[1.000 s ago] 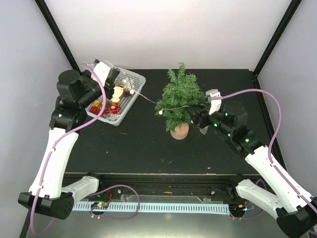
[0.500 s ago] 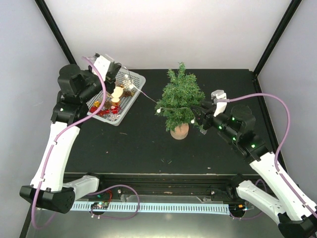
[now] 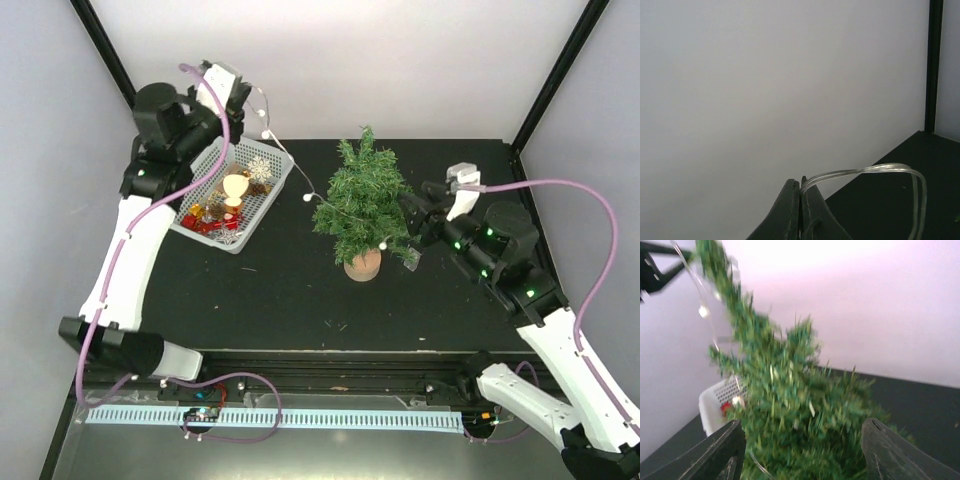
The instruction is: Decorate the small christmas tree
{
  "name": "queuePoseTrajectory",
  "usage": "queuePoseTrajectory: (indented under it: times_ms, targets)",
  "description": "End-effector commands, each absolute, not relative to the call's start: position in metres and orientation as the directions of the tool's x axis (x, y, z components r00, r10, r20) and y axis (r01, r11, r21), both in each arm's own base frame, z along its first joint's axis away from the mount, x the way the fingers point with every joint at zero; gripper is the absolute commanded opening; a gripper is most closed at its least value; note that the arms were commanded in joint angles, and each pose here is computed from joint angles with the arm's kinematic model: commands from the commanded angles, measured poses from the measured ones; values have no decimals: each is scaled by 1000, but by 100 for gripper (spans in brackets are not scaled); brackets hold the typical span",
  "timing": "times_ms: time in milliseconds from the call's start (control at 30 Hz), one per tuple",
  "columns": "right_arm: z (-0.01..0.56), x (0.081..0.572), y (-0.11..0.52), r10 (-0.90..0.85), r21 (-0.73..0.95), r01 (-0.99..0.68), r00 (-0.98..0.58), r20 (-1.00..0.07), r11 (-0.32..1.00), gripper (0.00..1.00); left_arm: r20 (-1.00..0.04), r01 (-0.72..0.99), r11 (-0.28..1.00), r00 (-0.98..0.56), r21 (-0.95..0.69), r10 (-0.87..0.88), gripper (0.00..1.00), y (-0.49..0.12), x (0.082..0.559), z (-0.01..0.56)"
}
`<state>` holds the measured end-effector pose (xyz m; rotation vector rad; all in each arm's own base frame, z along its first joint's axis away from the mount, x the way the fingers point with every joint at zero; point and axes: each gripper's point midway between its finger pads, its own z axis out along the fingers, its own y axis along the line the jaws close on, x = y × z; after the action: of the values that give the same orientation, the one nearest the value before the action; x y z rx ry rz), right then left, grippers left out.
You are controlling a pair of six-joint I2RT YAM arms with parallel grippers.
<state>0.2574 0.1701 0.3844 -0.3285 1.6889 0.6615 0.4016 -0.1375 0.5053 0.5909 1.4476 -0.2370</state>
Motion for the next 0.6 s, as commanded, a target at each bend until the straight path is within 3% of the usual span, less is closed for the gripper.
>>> queuePoseTrajectory:
  times_ms: [0, 567]
  targets:
    - [422, 266, 152, 143, 204, -467, -163, -976, 860, 64, -964, 487, 832, 116, 266, 240, 2, -153, 426, 502]
    - [469, 338, 151, 109, 150, -333, -139, -984, 931, 60, -935, 564, 746, 199, 354, 293, 1, -255, 479, 503]
